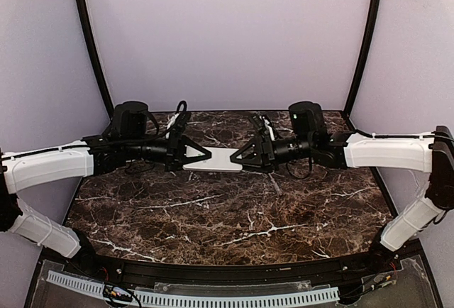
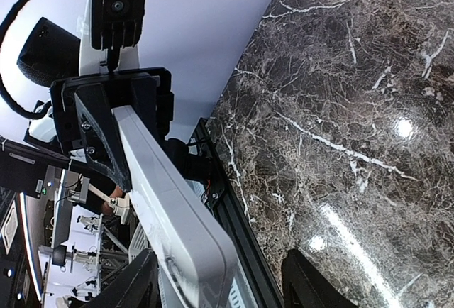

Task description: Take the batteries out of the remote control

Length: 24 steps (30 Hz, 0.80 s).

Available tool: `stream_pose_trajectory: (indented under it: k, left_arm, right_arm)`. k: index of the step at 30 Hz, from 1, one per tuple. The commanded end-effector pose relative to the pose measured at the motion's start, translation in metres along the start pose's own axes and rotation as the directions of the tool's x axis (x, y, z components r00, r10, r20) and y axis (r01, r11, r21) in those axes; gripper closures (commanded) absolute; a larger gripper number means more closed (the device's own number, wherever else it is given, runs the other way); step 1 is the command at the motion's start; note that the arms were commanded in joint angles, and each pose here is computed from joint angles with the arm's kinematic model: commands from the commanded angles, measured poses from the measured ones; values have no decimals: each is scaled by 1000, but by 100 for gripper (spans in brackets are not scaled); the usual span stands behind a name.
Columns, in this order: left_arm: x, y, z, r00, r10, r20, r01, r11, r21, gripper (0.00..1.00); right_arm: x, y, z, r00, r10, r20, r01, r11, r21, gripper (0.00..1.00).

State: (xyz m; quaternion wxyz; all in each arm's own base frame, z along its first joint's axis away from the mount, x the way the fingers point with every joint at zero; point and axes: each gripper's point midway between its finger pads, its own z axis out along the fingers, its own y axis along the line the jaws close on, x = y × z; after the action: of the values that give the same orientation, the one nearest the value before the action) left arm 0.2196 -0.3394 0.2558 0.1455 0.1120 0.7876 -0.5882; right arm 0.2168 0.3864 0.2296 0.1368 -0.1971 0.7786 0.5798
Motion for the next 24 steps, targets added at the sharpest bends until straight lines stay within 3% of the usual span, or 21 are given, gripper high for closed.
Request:
stream_pose_trajectory:
  k: [1, 24]
  left_arm:
    - [-1, -10, -1, 1000, 26, 6, -26, 998, 50, 100]
    - [2, -9, -3, 999, 33, 7, -34, 998, 60, 100]
  right_arm:
    - [1, 5, 5, 1000, -9, -3, 8, 999, -40, 42]
    - [4, 12, 16, 1000, -7, -23, 6, 997, -72, 60]
